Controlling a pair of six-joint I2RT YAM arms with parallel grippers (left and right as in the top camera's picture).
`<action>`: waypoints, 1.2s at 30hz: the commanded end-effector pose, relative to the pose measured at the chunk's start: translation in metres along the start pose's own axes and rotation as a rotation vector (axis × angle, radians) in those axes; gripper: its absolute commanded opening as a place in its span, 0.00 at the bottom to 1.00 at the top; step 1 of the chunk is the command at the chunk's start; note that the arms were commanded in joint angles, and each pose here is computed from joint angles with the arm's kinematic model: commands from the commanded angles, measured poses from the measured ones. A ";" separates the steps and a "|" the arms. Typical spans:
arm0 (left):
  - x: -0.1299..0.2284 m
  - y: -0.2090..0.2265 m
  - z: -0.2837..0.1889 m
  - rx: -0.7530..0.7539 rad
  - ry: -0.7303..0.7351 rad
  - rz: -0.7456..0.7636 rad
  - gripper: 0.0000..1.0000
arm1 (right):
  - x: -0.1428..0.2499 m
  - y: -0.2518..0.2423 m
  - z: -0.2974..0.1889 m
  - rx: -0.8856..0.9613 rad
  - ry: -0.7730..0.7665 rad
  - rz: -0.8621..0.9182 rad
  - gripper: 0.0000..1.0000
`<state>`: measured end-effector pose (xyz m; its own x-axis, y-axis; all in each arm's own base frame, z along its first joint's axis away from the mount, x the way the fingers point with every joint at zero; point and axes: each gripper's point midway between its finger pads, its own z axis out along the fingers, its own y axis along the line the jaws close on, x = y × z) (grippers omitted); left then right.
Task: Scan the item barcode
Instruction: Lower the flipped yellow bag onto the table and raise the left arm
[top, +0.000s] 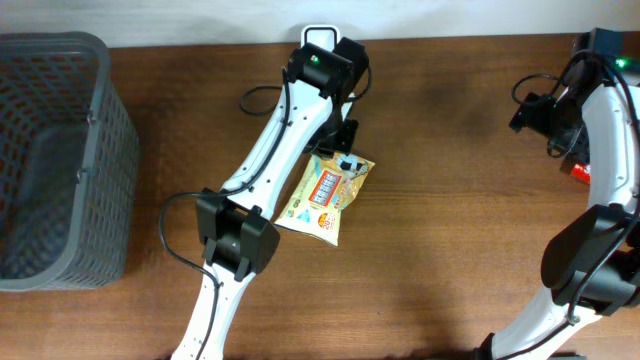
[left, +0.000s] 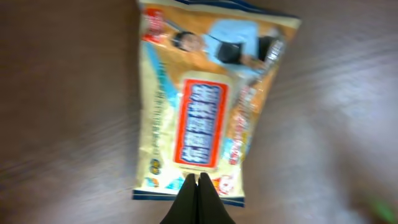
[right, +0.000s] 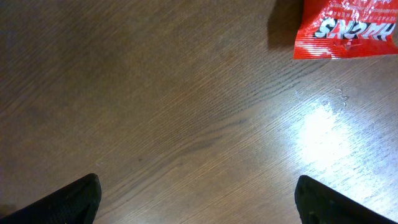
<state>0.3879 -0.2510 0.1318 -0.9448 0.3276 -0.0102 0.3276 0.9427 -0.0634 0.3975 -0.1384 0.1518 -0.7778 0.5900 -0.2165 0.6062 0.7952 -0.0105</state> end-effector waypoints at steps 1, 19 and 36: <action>0.016 -0.012 0.005 0.064 0.064 0.044 0.00 | -0.001 0.000 -0.006 -0.006 -0.013 0.011 0.99; 0.006 -0.005 0.035 0.042 0.052 0.052 0.00 | -0.001 0.000 -0.006 -0.006 -0.013 0.011 0.99; -0.032 -0.031 0.024 0.147 -0.101 0.063 0.00 | -0.001 0.000 -0.006 -0.006 -0.013 0.011 0.99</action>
<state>0.3800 -0.2825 0.0461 -0.9236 0.3811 0.0424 0.3654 0.9083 -0.2038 0.3975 -0.1384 0.1516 -0.7777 0.5904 -0.2158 0.6065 0.7950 -0.0107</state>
